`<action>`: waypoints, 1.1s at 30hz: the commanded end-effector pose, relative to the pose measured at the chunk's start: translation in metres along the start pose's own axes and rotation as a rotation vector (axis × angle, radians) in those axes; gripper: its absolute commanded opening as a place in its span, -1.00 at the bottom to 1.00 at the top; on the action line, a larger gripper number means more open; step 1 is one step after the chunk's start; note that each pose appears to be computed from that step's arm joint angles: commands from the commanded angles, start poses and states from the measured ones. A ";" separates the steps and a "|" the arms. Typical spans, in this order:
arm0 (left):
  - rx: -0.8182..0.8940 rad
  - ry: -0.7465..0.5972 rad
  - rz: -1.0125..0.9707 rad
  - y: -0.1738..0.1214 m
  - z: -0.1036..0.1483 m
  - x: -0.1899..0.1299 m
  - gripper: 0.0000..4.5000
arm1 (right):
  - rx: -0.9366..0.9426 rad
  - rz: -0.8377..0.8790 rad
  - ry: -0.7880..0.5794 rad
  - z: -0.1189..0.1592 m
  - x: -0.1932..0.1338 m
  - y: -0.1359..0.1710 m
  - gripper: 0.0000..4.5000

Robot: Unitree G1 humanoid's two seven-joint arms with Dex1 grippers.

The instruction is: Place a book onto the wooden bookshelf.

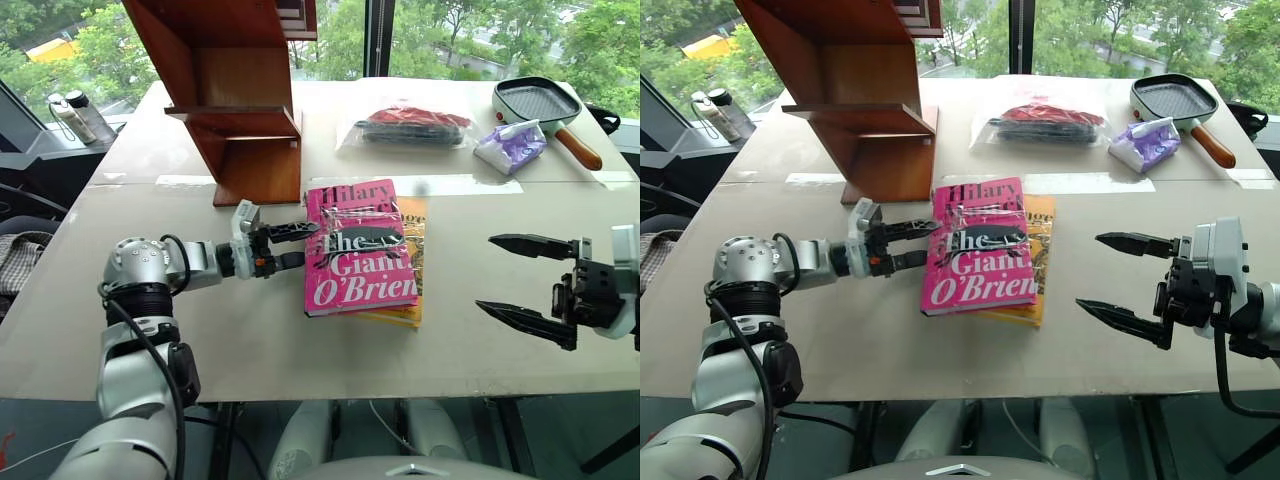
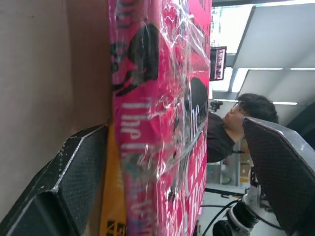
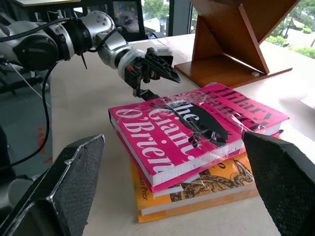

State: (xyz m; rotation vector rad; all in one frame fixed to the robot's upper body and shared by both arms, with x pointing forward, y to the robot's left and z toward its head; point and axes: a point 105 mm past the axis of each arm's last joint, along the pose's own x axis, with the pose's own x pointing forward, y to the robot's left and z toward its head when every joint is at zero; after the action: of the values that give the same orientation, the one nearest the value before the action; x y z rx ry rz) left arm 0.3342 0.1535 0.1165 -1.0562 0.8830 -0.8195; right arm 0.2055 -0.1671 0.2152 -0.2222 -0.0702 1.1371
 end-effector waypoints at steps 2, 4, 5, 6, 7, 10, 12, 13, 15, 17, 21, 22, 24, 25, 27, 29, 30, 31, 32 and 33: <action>-0.006 -0.003 -0.057 -0.004 0.003 0.011 1.00 | -0.051 -0.043 -0.012 0.013 -0.005 0.002 0.97; 0.008 0.014 -0.067 -0.003 0.000 0.019 1.00 | -0.049 -0.056 -0.003 0.011 -0.008 0.003 0.97; 0.019 0.009 -0.074 -0.002 -0.001 0.022 1.00 | -0.048 -0.059 0.004 0.010 -0.009 0.004 0.97; 0.023 0.004 -0.076 0.000 -0.001 0.024 0.88 | -0.046 -0.061 0.008 0.009 -0.010 0.005 0.99; 0.017 0.003 -0.083 0.001 -0.001 0.026 0.75 | -0.045 -0.062 0.011 0.009 -0.011 0.007 1.00; 0.014 0.018 -0.115 0.001 -0.006 0.027 0.27 | -0.043 -0.072 0.014 0.008 -0.013 0.009 1.00; 0.012 0.020 -0.122 0.001 -0.006 0.027 -0.18 | -0.043 -0.076 0.014 0.007 -0.014 0.010 1.00; 0.012 0.020 -0.124 0.001 -0.006 0.026 -0.37 | -0.043 -0.076 0.014 0.006 -0.013 0.010 1.00; 0.022 0.018 -0.127 0.002 -0.006 0.023 -0.68 | -0.041 -0.074 0.014 0.005 -0.013 0.010 1.00; 0.073 0.020 -0.119 0.000 -0.007 0.016 -0.70 | -0.040 -0.073 0.013 0.003 -0.012 0.010 1.00; 0.188 0.002 -0.210 -0.035 -0.003 -0.006 -0.70 | -0.028 -0.081 -0.007 0.002 -0.012 0.009 1.00; 0.230 0.004 -0.233 -0.047 -0.004 -0.012 -0.70 | -0.021 -0.092 -0.022 0.003 -0.012 0.007 1.00; 0.337 0.004 -0.288 -0.078 -0.003 -0.021 -0.70 | -0.012 -0.126 -0.048 0.005 -0.014 0.002 1.00; 0.397 0.002 -0.312 -0.093 -0.004 -0.024 -0.70 | -0.007 -0.144 -0.062 0.006 -0.015 -0.001 1.00; 0.560 -0.006 -0.347 -0.130 -0.005 -0.021 -0.70 | 0.000 -0.193 -0.091 0.010 -0.022 -0.010 1.00; 0.817 -0.009 -0.283 -0.163 -0.012 -0.012 -0.70 | -0.003 -0.251 -0.108 0.013 -0.031 -0.021 1.00; 0.901 -0.009 -0.255 -0.171 -0.016 -0.010 -0.70 | -0.005 -0.266 -0.111 0.013 -0.033 -0.024 1.00; 0.970 -0.015 -0.231 -0.177 -0.018 -0.008 -0.70 | -0.006 -0.275 -0.113 0.014 -0.035 -0.026 1.00; 1.132 -0.069 -0.167 -0.193 -0.011 -0.005 -0.70 | -0.016 -0.288 -0.119 0.018 -0.036 -0.029 1.00; 1.304 -0.119 -0.138 -0.213 -0.009 -0.003 -0.70 | -0.028 -0.303 -0.129 0.022 -0.038 -0.033 1.00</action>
State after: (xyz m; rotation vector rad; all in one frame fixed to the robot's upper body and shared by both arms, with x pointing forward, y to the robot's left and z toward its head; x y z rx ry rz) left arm 0.2963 0.1019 0.2839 -0.2337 0.2545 -1.2161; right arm 0.2159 -0.2064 0.2278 -0.1223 -0.1605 0.8758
